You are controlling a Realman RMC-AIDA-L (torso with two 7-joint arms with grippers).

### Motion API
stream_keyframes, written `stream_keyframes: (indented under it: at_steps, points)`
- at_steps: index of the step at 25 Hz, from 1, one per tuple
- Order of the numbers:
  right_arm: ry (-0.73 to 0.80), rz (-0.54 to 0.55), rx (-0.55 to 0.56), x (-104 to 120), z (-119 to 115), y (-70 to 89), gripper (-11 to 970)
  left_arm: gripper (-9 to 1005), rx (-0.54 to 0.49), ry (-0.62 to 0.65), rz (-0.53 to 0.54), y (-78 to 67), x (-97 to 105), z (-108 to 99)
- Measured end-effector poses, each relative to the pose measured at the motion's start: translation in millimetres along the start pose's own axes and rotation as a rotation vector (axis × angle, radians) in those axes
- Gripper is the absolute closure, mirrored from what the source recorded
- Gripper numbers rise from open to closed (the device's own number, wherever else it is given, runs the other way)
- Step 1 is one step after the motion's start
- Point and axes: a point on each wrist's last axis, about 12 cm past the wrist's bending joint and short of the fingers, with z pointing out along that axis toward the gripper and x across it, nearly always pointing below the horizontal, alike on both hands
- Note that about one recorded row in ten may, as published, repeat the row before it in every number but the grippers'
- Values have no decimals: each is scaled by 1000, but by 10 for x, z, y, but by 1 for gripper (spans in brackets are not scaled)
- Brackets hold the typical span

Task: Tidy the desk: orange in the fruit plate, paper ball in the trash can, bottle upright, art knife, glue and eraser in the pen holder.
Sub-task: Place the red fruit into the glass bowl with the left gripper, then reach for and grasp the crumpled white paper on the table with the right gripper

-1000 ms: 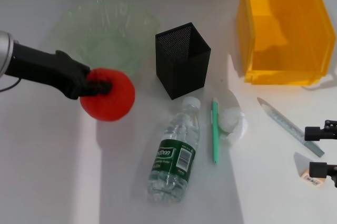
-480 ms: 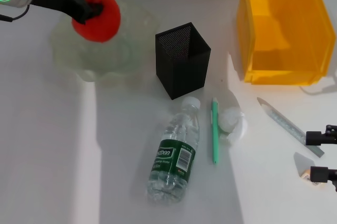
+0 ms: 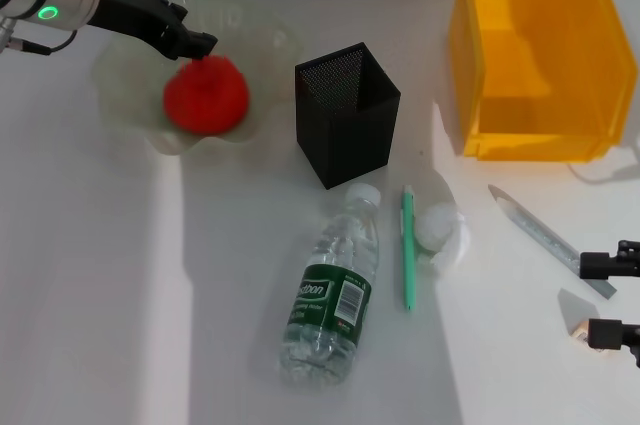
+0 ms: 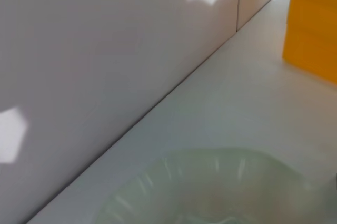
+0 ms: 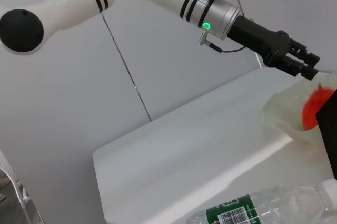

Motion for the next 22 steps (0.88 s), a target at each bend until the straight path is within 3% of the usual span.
stream_keyframes:
  at_steps: [6, 8, 11, 12, 14, 18, 22]
  points:
    - [-1, 2, -2, 2, 7, 1, 207, 504, 49, -68, -38, -22, 102, -167]
    - [-2, 5, -2, -2, 10, -1, 207, 363, 78, -98, -42, -36, 154, -291]
    - [-2, 3, -5, -13, 17, -9, 207, 233, 172, -139, -54, -82, 299, -548]
    - [-1, 1, -6, -23, 21, -15, 207, 204, 286, -151, -49, -141, 459, -732]
    - [-1, -1, -8, -30, 25, -20, 207, 144, 333, -161, -41, -173, 504, -785]
    - [-2, -7, -12, -59, 41, -38, 207, 151, 555, -190, -36, -372, 944, -928]
    - [-4, -10, -12, -94, 44, -61, 207, 154, 636, -188, -63, -499, 1214, -823]
